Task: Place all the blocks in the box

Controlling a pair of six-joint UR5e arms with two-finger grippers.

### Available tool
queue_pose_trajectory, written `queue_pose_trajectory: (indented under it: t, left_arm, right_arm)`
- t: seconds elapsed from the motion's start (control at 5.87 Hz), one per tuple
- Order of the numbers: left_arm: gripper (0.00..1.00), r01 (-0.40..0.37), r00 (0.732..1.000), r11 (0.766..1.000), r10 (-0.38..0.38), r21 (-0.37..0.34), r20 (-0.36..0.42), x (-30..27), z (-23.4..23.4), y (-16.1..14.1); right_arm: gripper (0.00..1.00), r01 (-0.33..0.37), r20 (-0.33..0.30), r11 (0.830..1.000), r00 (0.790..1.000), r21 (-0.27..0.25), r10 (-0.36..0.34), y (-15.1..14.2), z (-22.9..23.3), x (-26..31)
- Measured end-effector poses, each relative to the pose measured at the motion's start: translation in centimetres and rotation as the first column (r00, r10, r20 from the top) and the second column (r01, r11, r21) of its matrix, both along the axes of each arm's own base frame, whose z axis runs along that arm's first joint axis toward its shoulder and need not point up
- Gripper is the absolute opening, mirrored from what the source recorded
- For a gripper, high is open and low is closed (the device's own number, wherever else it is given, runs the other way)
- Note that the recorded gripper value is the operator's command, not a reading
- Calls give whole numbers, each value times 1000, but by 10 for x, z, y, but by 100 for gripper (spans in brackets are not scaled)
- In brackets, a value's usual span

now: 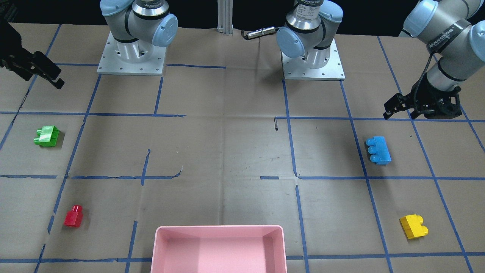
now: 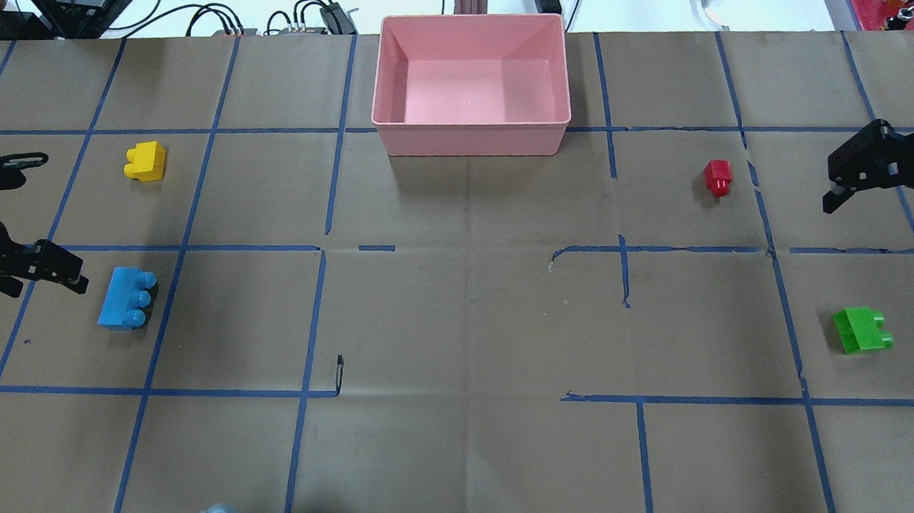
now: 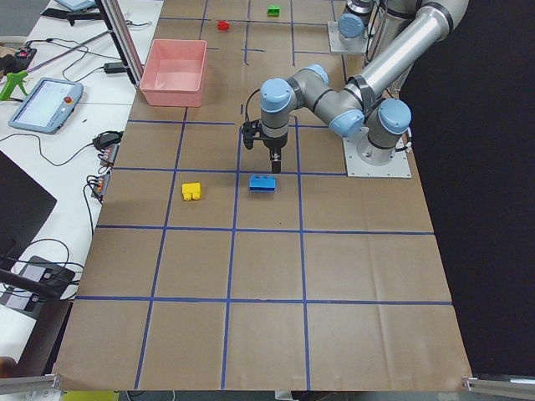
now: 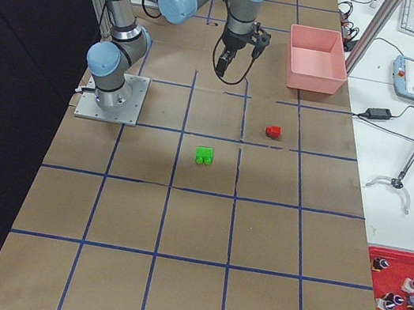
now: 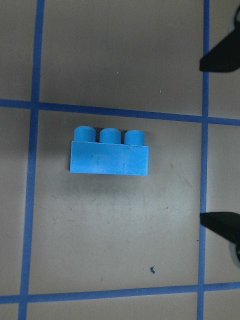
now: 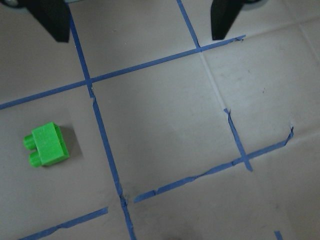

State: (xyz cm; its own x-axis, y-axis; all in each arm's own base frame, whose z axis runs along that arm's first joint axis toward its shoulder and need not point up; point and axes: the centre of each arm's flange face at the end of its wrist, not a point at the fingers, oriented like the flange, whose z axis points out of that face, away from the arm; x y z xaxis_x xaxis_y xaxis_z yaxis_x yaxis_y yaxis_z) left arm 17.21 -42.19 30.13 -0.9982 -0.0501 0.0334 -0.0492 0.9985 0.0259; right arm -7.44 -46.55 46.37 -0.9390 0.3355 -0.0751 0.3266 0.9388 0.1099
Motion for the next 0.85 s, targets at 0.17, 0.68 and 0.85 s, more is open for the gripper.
queue_pose_trajectory:
  t: [0.17, 0.68, 0.85]
  left_arm:
    - [97, 0, 1000, 1000, 0, -9, 0, 2, -25, -5]
    - [98, 1, 1000, 1000, -1, -12, -2, 11, -110, -22]
    - [98, -1, 1000, 1000, 1, -18, -22, 9, -123, -24]
  right_arm:
    - [99, -6, -2, 1000, 1000, 1, 6, -23, -15, -25]
    - [99, -331, -145, 939, 937, -90, 317, -49, -91, -68]
    - [99, -374, -138, 923, 922, -87, 361, -36, -120, -84]
